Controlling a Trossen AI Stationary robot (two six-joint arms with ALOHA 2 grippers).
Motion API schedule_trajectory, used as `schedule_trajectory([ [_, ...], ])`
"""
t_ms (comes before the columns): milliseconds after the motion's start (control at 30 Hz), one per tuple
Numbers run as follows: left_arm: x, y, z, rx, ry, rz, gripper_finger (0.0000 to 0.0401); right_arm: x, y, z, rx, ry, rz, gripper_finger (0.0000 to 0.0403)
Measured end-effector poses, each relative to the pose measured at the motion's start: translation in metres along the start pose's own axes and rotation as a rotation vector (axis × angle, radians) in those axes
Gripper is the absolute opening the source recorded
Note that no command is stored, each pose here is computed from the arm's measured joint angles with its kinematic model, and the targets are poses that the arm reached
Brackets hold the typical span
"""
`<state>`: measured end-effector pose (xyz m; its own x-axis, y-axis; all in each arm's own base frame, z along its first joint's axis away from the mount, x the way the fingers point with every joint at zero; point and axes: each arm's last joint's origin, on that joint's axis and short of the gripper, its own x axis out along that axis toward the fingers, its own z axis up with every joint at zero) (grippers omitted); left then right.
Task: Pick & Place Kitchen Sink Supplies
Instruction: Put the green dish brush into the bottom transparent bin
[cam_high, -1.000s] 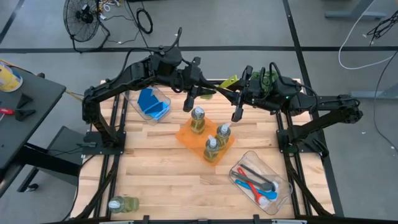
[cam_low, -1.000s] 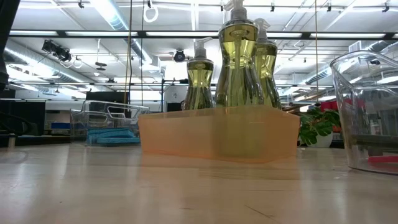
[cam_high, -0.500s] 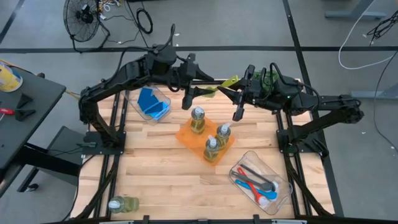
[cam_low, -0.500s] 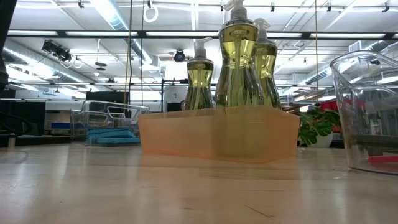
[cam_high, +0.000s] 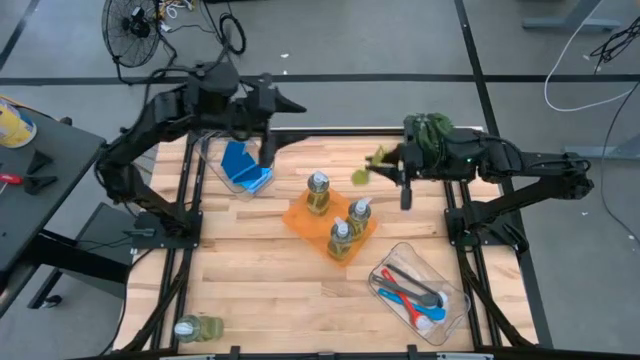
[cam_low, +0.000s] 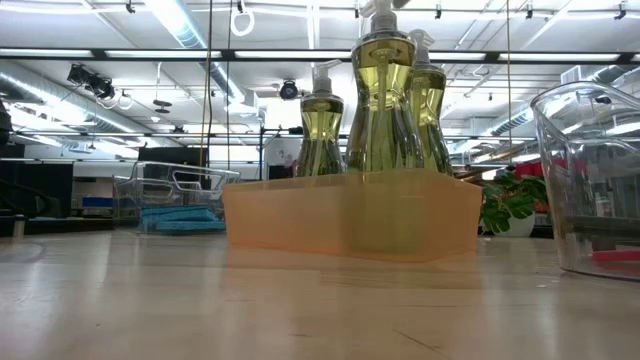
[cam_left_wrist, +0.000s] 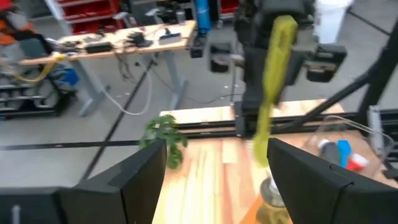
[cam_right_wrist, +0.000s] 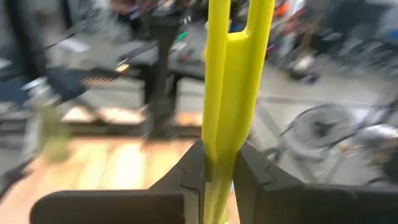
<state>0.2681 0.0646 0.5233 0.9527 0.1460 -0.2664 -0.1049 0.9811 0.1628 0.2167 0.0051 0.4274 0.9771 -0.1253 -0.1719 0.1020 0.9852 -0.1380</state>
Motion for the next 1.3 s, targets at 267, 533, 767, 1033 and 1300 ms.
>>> schedule_trajectory([
  [267, -0.042, 0.001, 0.008, 0.003, -0.046, 0.116, 0.0284, -0.012, 0.013, -0.019, 0.068, 0.199, 0.269, 0.0046],
  [533, -0.066, -0.001, 0.009, -0.001, -0.063, 0.138, 0.0284, -0.02, 0.028, -0.025, 0.177, 0.302, 0.475, 0.0046],
  [767, -0.071, -0.002, 0.006, -0.006, -0.031, 0.132, 0.0284, -0.028, 0.044, -0.029, 0.329, 0.429, 0.638, 0.0046],
  [1033, -0.07, -0.002, 0.004, -0.007, -0.006, 0.127, 0.0284, -0.032, 0.071, -0.034, 0.438, 0.569, 0.714, 0.0046],
  [1300, -0.07, -0.002, 0.004, -0.008, -0.005, 0.127, 0.0284, -0.026, 0.105, -0.045, 0.493, 0.755, 0.746, 0.0046],
])
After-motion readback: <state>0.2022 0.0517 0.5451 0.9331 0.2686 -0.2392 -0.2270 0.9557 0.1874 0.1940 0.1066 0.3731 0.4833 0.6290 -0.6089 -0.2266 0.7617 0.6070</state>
